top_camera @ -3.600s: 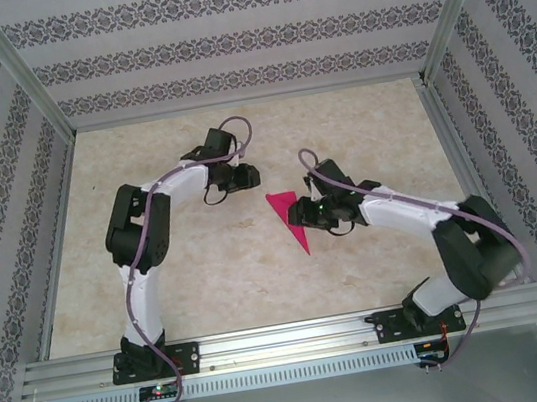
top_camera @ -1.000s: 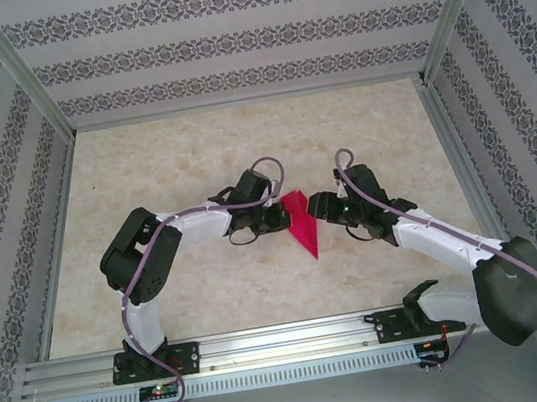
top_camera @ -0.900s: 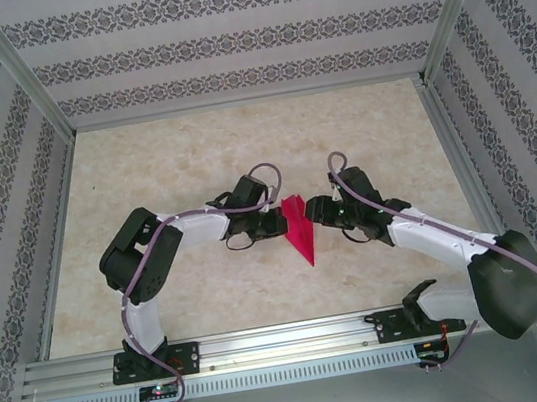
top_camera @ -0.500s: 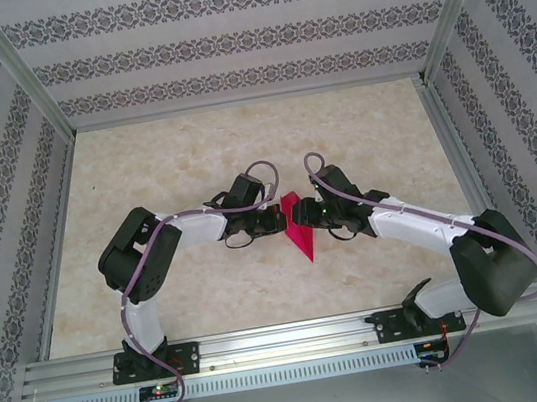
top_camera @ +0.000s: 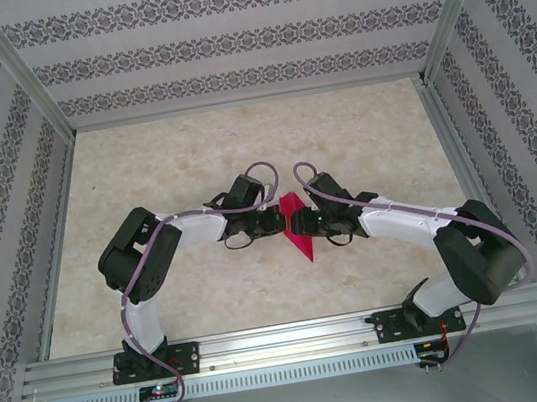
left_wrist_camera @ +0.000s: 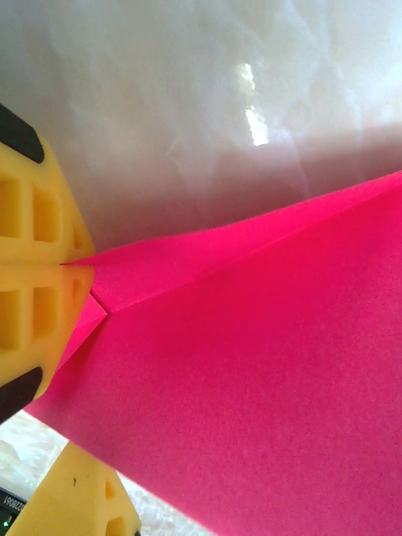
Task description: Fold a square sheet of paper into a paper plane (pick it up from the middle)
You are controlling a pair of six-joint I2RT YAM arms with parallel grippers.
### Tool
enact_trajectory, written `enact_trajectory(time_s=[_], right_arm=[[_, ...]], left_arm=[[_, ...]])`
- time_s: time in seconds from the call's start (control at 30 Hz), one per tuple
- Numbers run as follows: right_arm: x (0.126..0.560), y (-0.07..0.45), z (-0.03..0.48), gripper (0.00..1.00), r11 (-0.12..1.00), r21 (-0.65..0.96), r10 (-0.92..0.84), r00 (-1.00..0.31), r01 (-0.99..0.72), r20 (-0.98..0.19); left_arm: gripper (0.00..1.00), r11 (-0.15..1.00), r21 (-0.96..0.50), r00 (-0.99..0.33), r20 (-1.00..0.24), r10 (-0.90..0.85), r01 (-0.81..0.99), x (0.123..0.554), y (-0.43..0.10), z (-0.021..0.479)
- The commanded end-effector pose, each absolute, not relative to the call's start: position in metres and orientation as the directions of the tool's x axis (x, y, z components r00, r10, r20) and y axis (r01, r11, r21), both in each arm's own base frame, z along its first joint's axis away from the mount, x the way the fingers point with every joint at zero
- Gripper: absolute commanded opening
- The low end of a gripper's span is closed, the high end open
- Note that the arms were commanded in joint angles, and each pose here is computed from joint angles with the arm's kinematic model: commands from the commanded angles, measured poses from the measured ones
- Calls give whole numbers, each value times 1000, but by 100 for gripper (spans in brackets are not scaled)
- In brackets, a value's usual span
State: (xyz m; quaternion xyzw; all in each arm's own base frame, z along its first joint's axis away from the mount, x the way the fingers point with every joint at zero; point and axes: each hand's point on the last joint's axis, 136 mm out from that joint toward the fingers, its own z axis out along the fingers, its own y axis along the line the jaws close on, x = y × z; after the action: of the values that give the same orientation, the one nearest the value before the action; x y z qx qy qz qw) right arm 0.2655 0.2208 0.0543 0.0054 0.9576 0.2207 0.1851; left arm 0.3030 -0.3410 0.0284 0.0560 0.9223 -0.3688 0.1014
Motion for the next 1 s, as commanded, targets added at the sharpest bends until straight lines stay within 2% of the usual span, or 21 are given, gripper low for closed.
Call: enact_trajectory(time_s=[0.0, 0.23, 0.4, 0.53, 0.97], right_arm=[[270, 218, 58, 49, 921, 378, 66, -920, -94, -387], [272, 220, 61, 50, 922, 368, 39, -918, -119, -394], [267, 228, 62, 38, 906, 400, 31, -920, -139, -390], [265, 223, 66, 37, 908, 398, 43, -915, -133, -402], [257, 227, 42, 40, 914, 390, 30, -940, -111, -339]], left_arm=[[0, 720, -669, -969, -247, 20, 186, 309, -338, 25], [0, 719, -670, -969, -246, 21, 186, 308, -338, 25], [0, 719, -670, -969, -245, 19, 183, 308, -338, 24], [0, 719, -670, -969, -244, 19, 183, 308, -338, 25], [0, 720, -670, -970, -244, 16, 180, 308, -338, 25]])
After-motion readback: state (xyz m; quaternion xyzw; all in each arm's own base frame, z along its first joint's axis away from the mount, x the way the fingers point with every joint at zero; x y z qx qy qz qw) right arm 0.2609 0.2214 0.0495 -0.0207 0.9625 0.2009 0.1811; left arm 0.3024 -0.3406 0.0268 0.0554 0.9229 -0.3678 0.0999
